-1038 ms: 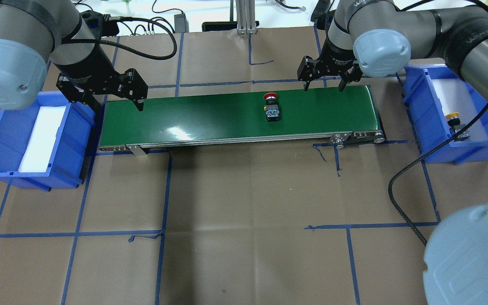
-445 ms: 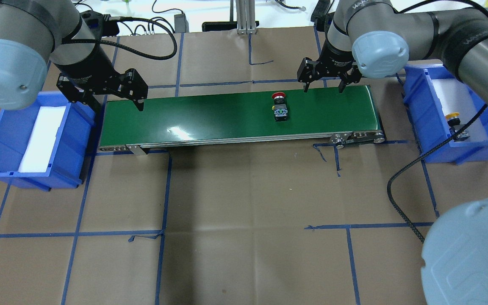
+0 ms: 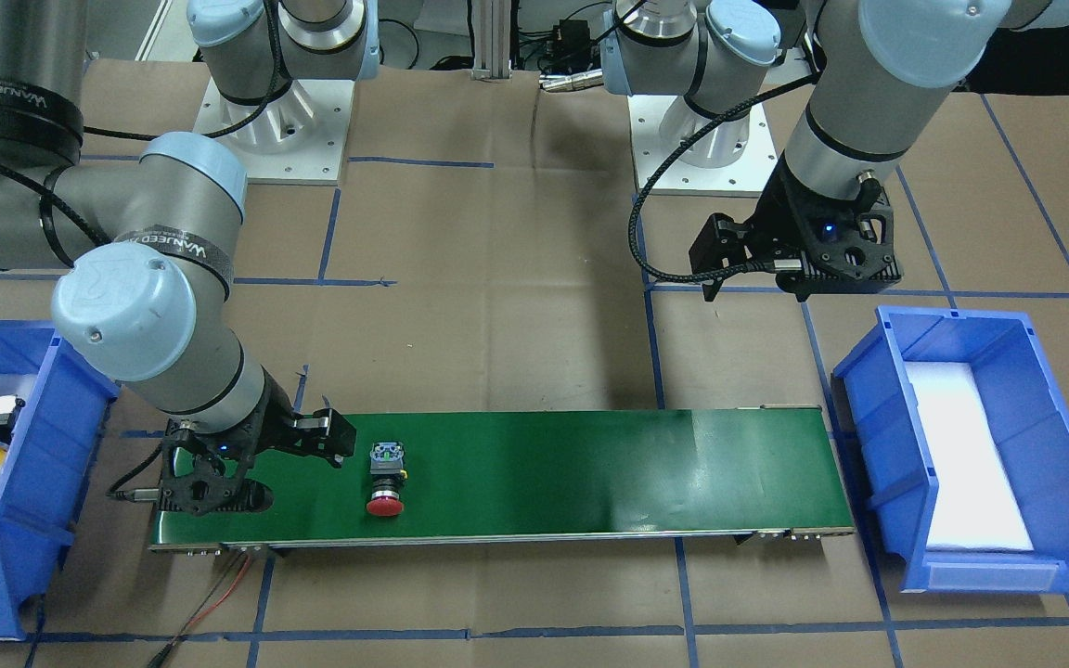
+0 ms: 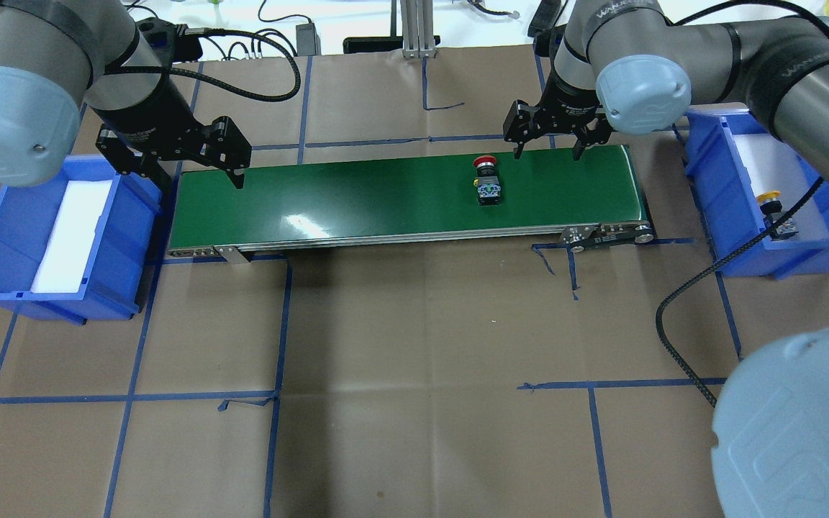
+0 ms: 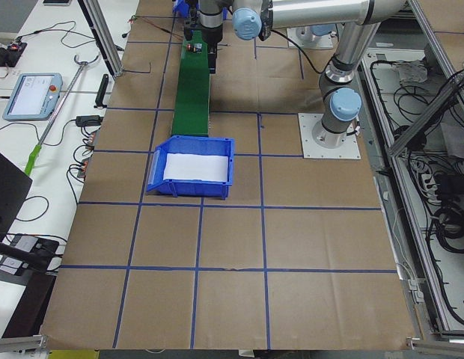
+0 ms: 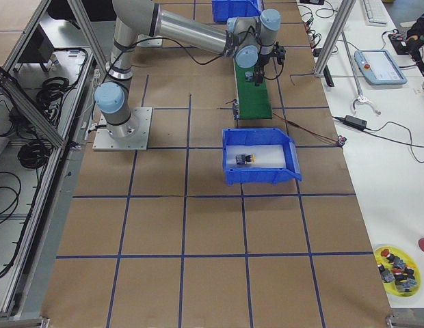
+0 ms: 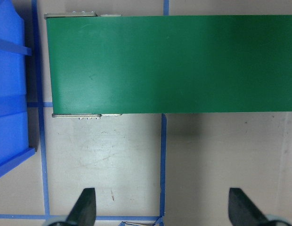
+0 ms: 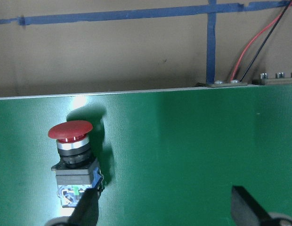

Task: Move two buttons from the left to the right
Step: 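Lower the right gripper over the red button on the belt, then close the right gripper around the red-capped button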

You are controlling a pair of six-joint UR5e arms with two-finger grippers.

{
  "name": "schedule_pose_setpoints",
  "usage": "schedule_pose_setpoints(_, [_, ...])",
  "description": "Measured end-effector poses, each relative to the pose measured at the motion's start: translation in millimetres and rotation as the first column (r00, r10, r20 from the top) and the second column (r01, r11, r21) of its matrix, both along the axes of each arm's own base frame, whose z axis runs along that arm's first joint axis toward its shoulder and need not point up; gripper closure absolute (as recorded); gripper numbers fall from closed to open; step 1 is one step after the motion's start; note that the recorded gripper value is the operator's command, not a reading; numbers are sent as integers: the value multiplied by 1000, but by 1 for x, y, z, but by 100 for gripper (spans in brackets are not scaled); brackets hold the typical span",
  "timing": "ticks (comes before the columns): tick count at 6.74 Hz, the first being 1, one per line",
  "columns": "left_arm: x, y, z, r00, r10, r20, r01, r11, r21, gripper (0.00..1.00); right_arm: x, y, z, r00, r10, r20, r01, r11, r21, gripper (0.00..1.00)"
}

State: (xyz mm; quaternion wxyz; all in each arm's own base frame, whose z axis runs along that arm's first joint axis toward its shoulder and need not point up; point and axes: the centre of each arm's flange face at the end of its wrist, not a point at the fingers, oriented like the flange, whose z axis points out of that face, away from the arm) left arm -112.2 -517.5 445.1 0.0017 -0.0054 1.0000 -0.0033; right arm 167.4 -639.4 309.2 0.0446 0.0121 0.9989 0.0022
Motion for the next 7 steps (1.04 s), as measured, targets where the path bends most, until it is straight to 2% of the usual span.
schedule_pose_setpoints(7, [0,0,0,1000,-1,0,1,1000,0,0,1,-10,-26,1000,-4,5,4,1000,13,0])
